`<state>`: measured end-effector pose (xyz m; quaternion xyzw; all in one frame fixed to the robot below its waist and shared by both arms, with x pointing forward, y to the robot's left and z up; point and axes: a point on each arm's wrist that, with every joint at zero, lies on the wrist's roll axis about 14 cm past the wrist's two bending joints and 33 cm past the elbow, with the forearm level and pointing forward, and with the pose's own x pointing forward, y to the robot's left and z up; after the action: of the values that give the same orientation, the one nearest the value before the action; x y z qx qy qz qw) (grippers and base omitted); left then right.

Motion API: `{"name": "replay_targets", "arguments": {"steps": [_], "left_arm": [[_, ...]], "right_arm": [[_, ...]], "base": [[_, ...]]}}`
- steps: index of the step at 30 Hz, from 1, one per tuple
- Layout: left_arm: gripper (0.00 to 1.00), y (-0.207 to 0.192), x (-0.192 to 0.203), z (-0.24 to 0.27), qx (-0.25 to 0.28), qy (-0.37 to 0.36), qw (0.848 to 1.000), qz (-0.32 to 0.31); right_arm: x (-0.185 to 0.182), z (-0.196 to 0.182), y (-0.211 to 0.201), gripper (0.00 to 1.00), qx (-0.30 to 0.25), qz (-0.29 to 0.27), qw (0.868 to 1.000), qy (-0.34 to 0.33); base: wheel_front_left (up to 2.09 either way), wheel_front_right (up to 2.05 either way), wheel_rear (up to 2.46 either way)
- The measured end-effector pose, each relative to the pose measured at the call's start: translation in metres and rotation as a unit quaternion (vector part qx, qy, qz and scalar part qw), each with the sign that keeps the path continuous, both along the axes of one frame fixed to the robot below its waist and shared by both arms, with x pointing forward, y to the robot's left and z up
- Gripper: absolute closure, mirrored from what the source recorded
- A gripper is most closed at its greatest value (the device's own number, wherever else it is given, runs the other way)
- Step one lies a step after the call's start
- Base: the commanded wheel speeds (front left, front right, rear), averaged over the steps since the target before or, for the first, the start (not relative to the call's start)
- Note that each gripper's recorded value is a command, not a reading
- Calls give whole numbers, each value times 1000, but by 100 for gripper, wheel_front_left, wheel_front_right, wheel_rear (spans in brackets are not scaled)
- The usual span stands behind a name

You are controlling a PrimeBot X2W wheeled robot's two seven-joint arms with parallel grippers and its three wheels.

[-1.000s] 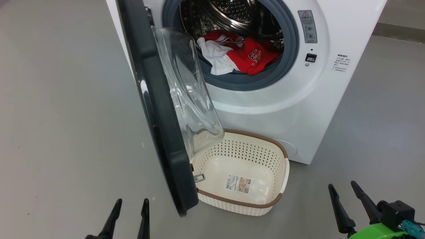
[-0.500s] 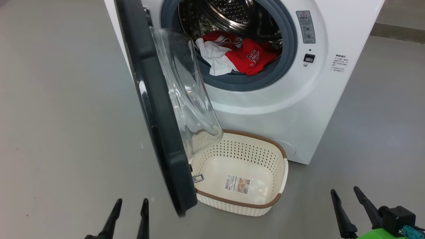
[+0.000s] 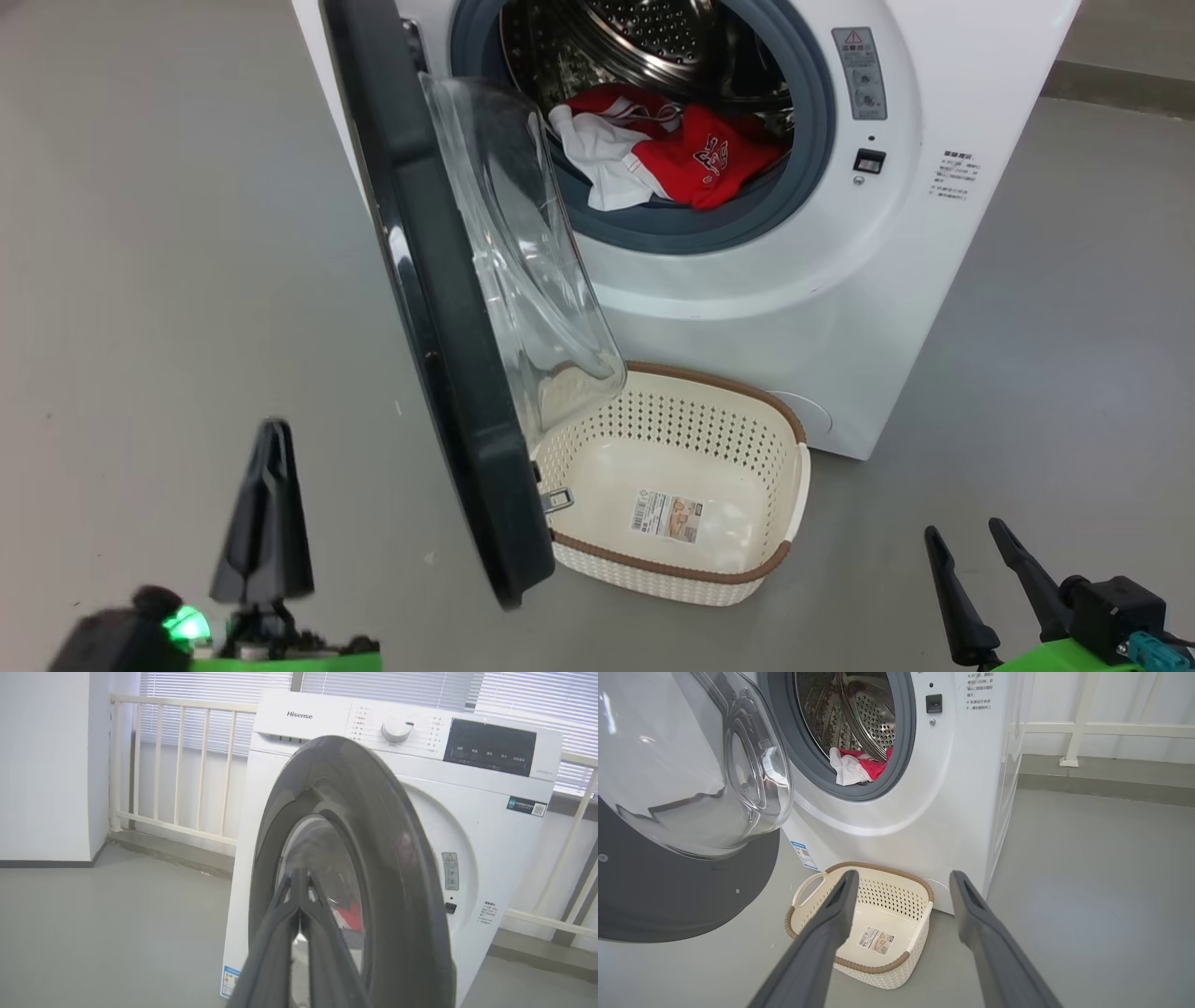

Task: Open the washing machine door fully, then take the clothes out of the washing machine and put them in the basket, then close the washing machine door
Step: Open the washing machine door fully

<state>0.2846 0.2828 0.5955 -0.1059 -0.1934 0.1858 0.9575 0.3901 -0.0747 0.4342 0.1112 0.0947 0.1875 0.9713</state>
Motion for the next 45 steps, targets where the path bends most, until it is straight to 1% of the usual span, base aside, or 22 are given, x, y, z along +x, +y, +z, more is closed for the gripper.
{"name": "replay_targets", "arguments": {"steps": [2,4,5,6,10,13,15,19,21,25,31,37,45], "left_arm": [[100,-8,1,30,14,-46,999,-10],[100,-24,2,51,23,-78,996,-34],[100,-34,3,57,26,-88,995,-49],[100,-34,3,57,26,-88,995,-49],[100,-77,12,63,31,-97,988,-114],[100,-108,18,54,20,-84,983,-163],[100,-124,24,37,7,-58,980,-190],[100,-139,34,0,-30,-4,976,-216],[100,-140,37,-15,-47,20,975,-216],[100,-140,43,-47,-63,68,972,-215],[100,-134,51,-73,-77,107,969,-208],[100,-121,55,-83,-86,121,970,-190],[100,-106,56,-81,-91,117,975,-167]], "right_arm": [[0,0,0,0,0,-1,1000,0],[0,0,-1,0,1,-1,1000,0],[0,-1,-1,0,0,-2,1000,1],[0,-1,-1,0,0,-2,1000,1],[1,-2,-1,0,1,-2,1000,2],[1,-2,-3,0,1,-3,1000,2],[1,-2,-4,0,1,-5,1000,2],[2,-2,-8,0,2,-11,1000,1],[2,-2,-9,0,2,-13,1000,1],[3,-2,-12,0,0,-16,1000,0],[2,-2,-16,0,1,-20,1000,0],[3,-3,-16,0,1,-21,1000,2],[4,-2,-12,0,2,-16,1000,0]], "base": [[0,0,0],[0,0,0],[0,0,0],[0,0,0],[0,0,0],[0,0,0],[0,0,0],[0,0,0],[0,0,0],[0,0,0],[0,0,0],[0,0,0],[0,0,0]]}}
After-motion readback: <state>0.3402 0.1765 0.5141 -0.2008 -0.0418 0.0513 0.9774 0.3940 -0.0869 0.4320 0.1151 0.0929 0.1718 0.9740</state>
